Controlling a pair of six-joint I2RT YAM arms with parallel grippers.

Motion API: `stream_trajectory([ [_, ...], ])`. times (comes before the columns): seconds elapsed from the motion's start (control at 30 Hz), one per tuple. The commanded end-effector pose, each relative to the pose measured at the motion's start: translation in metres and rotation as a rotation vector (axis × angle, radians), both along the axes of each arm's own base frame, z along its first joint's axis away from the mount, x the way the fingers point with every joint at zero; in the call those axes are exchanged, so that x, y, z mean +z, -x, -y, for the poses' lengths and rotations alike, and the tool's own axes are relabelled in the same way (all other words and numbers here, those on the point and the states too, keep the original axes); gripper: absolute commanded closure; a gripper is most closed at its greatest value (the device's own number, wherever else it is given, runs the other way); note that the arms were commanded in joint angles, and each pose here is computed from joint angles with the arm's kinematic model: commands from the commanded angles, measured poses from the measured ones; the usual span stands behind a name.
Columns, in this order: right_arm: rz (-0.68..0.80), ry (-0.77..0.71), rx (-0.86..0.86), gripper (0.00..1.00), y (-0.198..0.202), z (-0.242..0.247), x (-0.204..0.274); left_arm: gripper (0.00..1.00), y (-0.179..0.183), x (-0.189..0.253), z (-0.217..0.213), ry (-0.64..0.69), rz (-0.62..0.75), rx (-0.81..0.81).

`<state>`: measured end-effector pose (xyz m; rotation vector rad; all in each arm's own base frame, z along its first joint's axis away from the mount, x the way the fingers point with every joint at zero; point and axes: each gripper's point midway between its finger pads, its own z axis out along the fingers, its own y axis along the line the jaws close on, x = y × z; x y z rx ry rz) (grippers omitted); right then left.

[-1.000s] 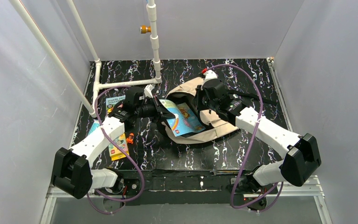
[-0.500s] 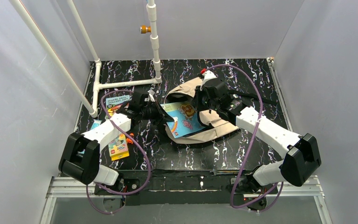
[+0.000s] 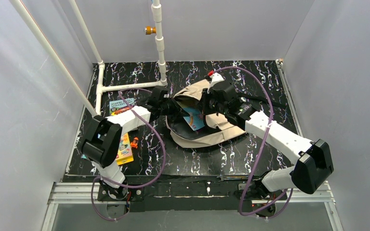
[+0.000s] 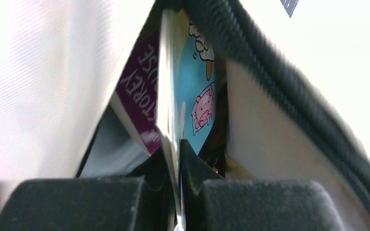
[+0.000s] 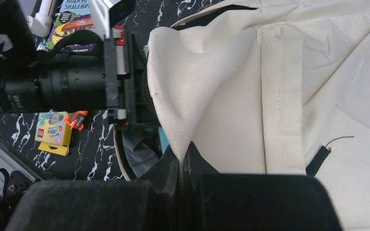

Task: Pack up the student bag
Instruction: Place the book in the student bag.

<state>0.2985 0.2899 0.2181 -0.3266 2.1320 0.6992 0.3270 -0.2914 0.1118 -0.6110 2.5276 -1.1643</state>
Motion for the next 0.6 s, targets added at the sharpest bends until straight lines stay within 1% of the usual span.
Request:
stream_trajectory([
  [0.0,0.094,-0.117,0.008,0.99,-0.005,-0.009,0.039,1.0,-0.017,0.012,0.026,0.026,0.029,-0.014],
  [0.1,0.099,-0.109,-0.003,0.99,-0.005,-0.006,0.038,1.0,-0.015,-0.001,0.025,0.006,-0.002,-0.004],
  [0.13,0.101,-0.1,-0.007,0.99,-0.006,-0.005,0.037,0.97,-0.014,-0.003,0.023,0.0,-0.001,-0.005],
  [0.17,0.104,-0.093,-0.011,0.99,-0.007,-0.003,0.035,0.9,-0.012,-0.004,0.022,-0.003,0.002,-0.013],
  [0.2,0.105,-0.083,-0.015,0.99,-0.007,-0.002,0.032,0.78,-0.01,-0.004,0.022,-0.003,0.008,-0.029],
  [0.3,0.11,-0.047,-0.029,0.99,-0.01,0.003,0.022,0.58,-0.001,-0.002,0.024,0.02,-0.007,-0.072],
  [0.4,0.11,-0.013,-0.037,0.99,-0.012,0.006,0.014,0.41,0.009,0.005,0.012,0.009,0.023,-0.066],
  [0.47,0.104,0.004,-0.041,0.99,-0.014,0.007,0.01,0.19,0.014,0.014,0.004,0.001,0.052,-0.057],
  [0.5,0.094,0.005,-0.041,0.99,-0.014,0.006,0.007,0.12,0.017,0.017,0.001,0.0,0.059,-0.057],
  [0.57,0.069,-0.012,-0.023,0.99,-0.011,0.001,0.004,0.09,0.025,0.02,-0.007,-0.015,0.05,-0.056],
])
